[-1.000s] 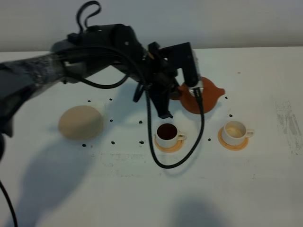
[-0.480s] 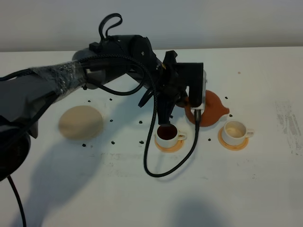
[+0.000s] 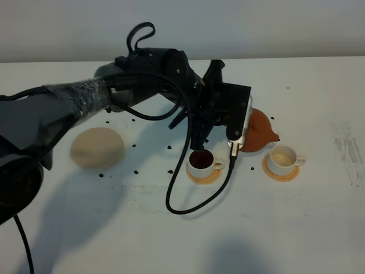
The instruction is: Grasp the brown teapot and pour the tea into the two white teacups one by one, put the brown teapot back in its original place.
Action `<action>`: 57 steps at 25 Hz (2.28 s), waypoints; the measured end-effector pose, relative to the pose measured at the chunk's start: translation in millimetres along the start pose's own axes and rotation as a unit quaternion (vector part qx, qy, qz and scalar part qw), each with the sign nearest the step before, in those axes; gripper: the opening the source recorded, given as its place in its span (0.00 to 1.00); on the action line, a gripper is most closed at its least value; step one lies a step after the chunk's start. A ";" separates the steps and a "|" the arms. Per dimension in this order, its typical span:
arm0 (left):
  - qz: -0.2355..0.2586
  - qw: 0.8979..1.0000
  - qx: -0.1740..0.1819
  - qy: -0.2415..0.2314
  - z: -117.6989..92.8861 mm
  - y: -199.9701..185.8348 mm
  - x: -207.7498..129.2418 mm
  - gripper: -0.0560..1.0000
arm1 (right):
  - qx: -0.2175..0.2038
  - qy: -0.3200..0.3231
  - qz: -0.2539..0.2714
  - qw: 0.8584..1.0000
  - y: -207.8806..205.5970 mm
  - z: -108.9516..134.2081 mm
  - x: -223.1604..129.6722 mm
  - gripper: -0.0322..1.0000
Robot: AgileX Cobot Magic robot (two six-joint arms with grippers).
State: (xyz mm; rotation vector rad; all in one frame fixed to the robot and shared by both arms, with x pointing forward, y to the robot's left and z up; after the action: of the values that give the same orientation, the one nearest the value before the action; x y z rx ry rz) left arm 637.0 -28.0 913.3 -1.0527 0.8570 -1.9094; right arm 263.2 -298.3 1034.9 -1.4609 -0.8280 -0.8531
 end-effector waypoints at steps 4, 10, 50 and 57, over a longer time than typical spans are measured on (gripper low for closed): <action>-0.001 1.000 0.000 0.025 -1.9 1.5 4.4 0.12 | 0.000 0.000 0.000 1.000 0.0 0.1 0.0 0.53; 0.008 0.998 0.012 0.053 1.3 1.4 2.0 0.12 | 0.000 0.000 0.000 1.000 0.0 0.1 0.0 0.53; 0.028 0.974 0.071 0.214 6.7 11.9 19.5 0.12 | 0.001 0.000 0.000 1.000 0.0 0.1 0.0 0.53; 0.026 0.969 0.077 0.235 6.0 12.5 25.3 0.12 | 0.001 0.000 0.000 1.000 0.0 0.1 0.0 0.53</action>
State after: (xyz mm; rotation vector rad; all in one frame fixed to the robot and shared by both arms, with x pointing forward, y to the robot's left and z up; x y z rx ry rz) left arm 637.1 -56.8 914.6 -0.4810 0.9600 -2.1792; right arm 263.2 -298.1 1034.9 -1.4597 -0.8280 -0.8529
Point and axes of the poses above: a point on each arm's last joint axis where the gripper is mounted, y pointing out along that axis toward the gripper, z along the wrist's bending axis when the last joint is at zero, x = y × z, the point moved 4 cm from there along y, pointing out along that axis toward the gripper, and after that the axes turned 5 degrees about -y, right-handed, at the moved point
